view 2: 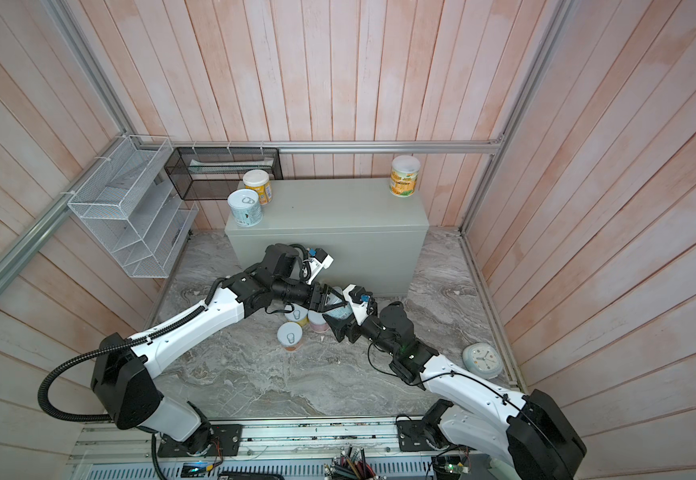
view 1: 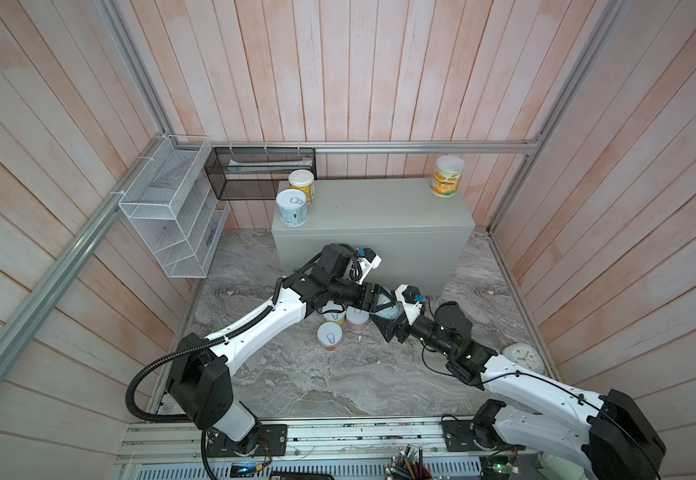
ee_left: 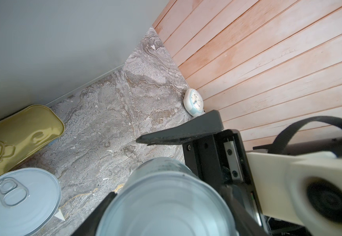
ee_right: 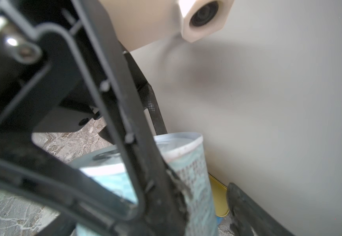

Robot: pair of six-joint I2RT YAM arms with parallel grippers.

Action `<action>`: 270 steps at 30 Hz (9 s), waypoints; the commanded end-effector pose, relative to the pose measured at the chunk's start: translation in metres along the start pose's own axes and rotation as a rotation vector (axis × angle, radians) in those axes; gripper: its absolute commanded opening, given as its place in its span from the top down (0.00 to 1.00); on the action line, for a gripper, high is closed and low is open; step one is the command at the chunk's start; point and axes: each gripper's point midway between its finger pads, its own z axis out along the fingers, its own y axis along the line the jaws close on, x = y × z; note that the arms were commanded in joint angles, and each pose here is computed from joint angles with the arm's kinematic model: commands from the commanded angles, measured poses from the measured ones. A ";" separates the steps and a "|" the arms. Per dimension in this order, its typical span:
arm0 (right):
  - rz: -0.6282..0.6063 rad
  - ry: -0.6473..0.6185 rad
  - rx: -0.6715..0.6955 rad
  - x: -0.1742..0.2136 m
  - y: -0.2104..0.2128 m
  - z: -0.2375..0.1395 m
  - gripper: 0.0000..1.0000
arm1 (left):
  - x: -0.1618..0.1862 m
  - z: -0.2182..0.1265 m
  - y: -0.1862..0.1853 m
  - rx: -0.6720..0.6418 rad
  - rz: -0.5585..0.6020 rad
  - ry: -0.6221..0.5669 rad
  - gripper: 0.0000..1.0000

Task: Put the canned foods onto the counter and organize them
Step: 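Close the right gripper on the can held by the left gripper, then open the left gripper and withdraw while the right gripper lifts the can, then raise the can with the right gripper onto the cabinet top, then set the can beside the green-and-orange can and open the right gripper, then withdraw the right gripper from the cabinet top toward the floor cans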

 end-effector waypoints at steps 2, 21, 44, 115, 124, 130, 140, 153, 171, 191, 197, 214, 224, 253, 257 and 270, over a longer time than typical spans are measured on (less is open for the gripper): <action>-0.010 -0.051 0.010 -0.015 -0.001 0.002 0.05 | -0.001 0.005 -0.012 0.067 0.017 -0.011 0.49; -0.005 -0.069 0.016 -0.016 -0.002 0.004 0.34 | 0.015 0.019 -0.004 0.090 -0.029 0.015 0.49; 0.021 -0.087 0.071 -0.017 -0.011 -0.007 0.42 | 0.015 0.009 0.010 0.089 -0.096 -0.029 0.00; 0.162 -0.244 0.158 -0.114 -0.029 -0.080 0.40 | 0.028 -0.055 0.071 -0.247 0.138 -0.449 0.00; 0.128 -0.349 0.222 -0.176 -0.046 -0.101 0.40 | 0.036 -0.054 0.080 -0.251 0.171 -0.500 0.00; 0.100 -0.388 0.268 -0.220 -0.071 -0.102 0.40 | 0.038 -0.045 0.081 -0.236 0.263 -0.489 0.00; 0.087 -0.435 0.310 -0.268 -0.121 -0.097 0.40 | 0.063 -0.051 0.076 -0.194 0.334 -0.526 0.00; 0.080 -0.470 0.356 -0.303 -0.182 -0.096 0.40 | 0.064 -0.056 0.081 -0.224 0.315 -0.547 0.00; 0.064 -0.401 0.364 -0.268 -0.238 -0.050 0.40 | 0.068 -0.052 0.092 -0.256 0.308 -0.535 0.00; 0.093 -0.333 0.420 -0.222 -0.272 -0.024 0.40 | 0.069 -0.047 0.098 -0.271 0.299 -0.514 0.00; 0.118 -0.320 0.435 -0.211 -0.282 -0.017 0.39 | 0.069 -0.045 0.098 -0.267 0.301 -0.507 0.00; 0.156 -0.278 0.382 -0.199 -0.268 -0.016 0.10 | 0.070 -0.040 0.100 -0.271 0.304 -0.477 0.00; 0.162 -0.278 0.446 -0.194 -0.255 -0.042 0.08 | 0.069 -0.045 0.099 -0.283 0.313 -0.486 0.00; 0.361 -0.210 0.738 -0.106 -0.218 -0.136 0.02 | 0.068 -0.052 0.094 -0.286 0.320 -0.514 0.00; 0.375 -0.233 0.700 -0.089 -0.206 -0.138 0.02 | 0.066 -0.054 0.095 -0.293 0.319 -0.521 0.00; 0.425 -0.175 0.491 -0.021 -0.178 -0.107 0.03 | 0.074 -0.056 0.122 -0.389 0.099 -0.511 0.00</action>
